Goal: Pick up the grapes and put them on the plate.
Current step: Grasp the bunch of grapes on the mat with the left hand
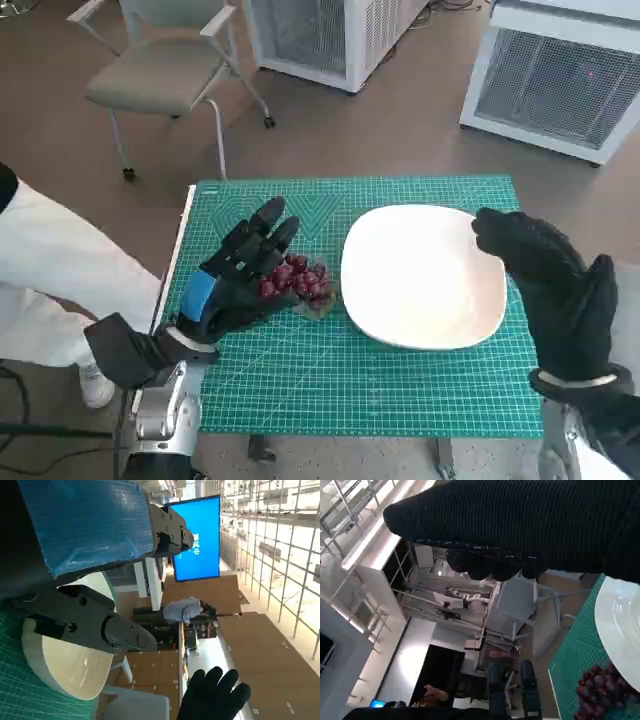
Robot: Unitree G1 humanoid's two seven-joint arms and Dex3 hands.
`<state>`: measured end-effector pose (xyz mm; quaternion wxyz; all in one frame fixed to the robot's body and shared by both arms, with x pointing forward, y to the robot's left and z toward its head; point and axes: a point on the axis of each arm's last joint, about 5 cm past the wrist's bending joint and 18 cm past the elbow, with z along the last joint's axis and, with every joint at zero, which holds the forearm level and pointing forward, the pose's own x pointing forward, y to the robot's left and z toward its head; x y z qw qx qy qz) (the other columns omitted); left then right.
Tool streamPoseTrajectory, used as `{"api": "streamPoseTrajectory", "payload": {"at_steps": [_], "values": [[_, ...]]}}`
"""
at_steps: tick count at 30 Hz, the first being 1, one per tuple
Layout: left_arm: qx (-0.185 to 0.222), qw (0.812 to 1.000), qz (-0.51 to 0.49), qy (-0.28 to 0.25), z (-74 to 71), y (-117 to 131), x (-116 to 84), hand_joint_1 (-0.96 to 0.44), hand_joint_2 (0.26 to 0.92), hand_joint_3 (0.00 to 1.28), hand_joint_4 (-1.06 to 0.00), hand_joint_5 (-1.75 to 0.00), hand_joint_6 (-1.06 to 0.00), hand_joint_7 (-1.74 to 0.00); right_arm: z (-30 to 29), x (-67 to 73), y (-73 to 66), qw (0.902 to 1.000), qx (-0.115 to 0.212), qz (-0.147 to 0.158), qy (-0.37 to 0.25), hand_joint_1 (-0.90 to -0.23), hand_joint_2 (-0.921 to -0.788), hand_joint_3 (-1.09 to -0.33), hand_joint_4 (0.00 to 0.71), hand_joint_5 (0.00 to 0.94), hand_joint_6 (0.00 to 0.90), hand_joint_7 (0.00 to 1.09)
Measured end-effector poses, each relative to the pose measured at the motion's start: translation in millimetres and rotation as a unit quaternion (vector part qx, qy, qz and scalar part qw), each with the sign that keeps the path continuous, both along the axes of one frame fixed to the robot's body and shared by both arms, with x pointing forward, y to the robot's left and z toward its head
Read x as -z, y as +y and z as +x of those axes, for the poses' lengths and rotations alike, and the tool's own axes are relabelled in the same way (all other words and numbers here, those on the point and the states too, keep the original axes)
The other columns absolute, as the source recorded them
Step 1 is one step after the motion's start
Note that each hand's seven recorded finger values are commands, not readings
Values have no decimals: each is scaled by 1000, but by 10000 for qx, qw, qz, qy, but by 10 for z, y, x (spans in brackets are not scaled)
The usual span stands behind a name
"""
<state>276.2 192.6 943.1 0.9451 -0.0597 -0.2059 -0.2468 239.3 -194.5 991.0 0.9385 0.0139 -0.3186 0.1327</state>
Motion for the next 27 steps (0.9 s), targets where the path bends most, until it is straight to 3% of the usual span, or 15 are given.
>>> {"api": "streamPoseTrajectory", "payload": {"at_steps": [27], "values": [[41,10000,22,53,2,7,1,-334,921,25,-255,-6,-314,-5,-1,-2,1,10000,-4,2,-5,-539,-921,-596,292,394,137,910]]}}
